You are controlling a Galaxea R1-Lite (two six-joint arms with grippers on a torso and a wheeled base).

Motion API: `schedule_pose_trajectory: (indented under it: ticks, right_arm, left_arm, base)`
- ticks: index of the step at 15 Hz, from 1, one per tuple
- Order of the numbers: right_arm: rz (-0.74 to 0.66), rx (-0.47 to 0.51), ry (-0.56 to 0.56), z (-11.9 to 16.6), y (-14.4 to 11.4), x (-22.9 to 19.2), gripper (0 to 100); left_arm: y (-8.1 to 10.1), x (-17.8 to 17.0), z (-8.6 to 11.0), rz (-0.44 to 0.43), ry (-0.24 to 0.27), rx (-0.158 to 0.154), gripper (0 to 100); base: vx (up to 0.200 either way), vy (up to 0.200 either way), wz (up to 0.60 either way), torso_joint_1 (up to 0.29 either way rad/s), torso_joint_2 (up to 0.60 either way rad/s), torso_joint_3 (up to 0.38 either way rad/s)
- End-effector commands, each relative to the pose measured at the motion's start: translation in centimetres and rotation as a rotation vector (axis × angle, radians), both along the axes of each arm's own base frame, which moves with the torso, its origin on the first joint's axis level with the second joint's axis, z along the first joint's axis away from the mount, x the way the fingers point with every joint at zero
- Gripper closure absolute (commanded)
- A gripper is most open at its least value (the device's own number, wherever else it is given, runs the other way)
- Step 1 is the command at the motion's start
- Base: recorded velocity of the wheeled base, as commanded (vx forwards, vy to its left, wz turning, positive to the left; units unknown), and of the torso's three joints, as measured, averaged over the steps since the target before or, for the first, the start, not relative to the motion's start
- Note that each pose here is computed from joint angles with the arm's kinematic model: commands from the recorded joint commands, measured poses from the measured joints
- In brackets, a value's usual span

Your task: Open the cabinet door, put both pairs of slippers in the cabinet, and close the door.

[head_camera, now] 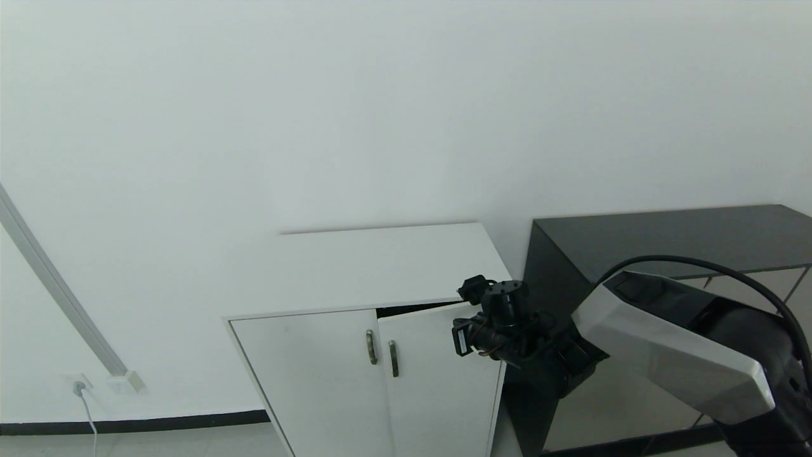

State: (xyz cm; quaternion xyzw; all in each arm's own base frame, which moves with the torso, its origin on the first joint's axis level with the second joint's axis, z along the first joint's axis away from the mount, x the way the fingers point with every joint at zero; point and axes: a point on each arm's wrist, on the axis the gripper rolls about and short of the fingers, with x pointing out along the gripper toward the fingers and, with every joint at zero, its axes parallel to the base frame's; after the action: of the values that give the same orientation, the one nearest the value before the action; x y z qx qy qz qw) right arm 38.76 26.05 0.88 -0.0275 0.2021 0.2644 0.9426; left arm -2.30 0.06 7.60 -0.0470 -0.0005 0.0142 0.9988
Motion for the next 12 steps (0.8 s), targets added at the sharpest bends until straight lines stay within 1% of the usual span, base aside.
schedule_pose_trajectory:
  ticks: [1,12]
  right_arm:
    - [-0.002,0.003,-0.004,0.0,0.2,0.5,100]
    - [-0.017,0.004,-0.009,0.4,0.3,1.9,100]
  left_arm:
    - [0.0,0.0,0.0,0.001,0.001,-0.001,100]
    - [0.0,0.0,0.0,0.004,0.0,-0.001,100]
  base:
    - [0.0,0.0,0.0,0.0,0.0,0.0]
    - [0.0,0.0,0.0,0.0,0.0,0.0]
